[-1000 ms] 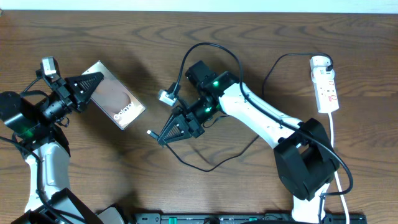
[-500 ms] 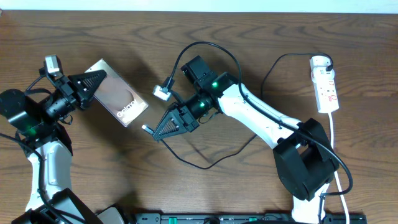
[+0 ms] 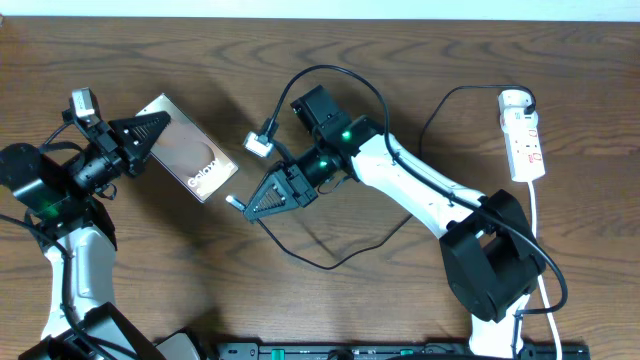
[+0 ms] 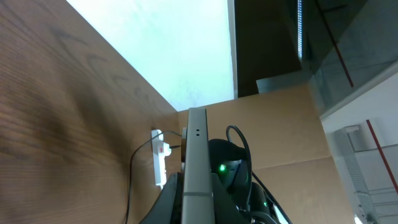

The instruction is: Plug charger to phone and switch on socket

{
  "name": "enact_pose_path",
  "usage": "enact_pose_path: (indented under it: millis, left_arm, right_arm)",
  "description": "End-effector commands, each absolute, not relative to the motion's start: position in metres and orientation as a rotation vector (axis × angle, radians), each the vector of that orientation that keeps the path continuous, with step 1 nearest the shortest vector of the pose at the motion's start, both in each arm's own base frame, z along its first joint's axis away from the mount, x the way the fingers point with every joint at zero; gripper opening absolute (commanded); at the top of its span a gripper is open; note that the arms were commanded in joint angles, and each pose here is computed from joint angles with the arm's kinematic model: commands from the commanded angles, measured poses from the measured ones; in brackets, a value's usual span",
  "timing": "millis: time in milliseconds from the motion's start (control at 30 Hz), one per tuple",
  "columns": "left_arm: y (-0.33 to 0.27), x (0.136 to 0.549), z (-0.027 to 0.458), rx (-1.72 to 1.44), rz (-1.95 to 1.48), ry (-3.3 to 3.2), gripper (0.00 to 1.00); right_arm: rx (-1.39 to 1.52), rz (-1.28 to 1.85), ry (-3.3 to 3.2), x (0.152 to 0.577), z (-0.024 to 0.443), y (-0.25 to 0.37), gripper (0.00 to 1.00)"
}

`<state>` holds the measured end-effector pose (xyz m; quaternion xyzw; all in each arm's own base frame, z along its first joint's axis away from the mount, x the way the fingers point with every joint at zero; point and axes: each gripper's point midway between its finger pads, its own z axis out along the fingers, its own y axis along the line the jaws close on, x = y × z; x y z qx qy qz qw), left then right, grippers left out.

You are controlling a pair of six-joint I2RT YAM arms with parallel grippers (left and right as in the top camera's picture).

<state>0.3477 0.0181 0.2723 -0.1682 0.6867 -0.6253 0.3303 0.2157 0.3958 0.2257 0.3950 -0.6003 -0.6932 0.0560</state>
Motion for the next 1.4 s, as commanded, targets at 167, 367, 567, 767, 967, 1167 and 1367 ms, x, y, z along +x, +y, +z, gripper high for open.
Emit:
enact_pose_path:
  millis: [167, 367, 567, 767, 967, 1167, 1367]
  left_arm:
    - [0.019, 0.349, 0.279, -0.443, -1.627, 1.785, 0.07]
    - [0.022, 0.353, 0.279, -0.496, -1.629, 1.77, 0.07]
    - [0.018, 0.355, 0.279, -0.498, -1.63, 1.769, 0.07]
    - [0.012, 0.358, 0.279, -0.492, -1.629, 1.77, 0.07]
    - [0.012, 0.358, 0.279, -0.492, -1.63, 1.77, 0.07]
    - [0.012, 0.358, 0.279, -0.491, -1.63, 1.77, 0.07]
    - [0.012, 0.358, 0.279, -0.488, -1.632, 1.773, 0.07]
  right_arm:
    - [1.06, -2.083, -1.867, 0.232, 0.231, 0.386, 0.01]
    - [1.036, -2.058, -1.884, 0.231, 0.228, 0.388, 0.01]
    - [1.036, -2.061, -1.884, 0.233, 0.229, 0.389, 0.01]
    - [1.029, -2.064, -1.875, 0.235, 0.232, 0.391, 0.01]
    - [1.03, -2.064, -1.877, 0.235, 0.232, 0.391, 0.01]
    - [1.031, -2.064, -1.877, 0.235, 0.232, 0.391, 0.01]
    - [1.04, -2.069, -1.876, 0.235, 0.232, 0.391, 0.01]
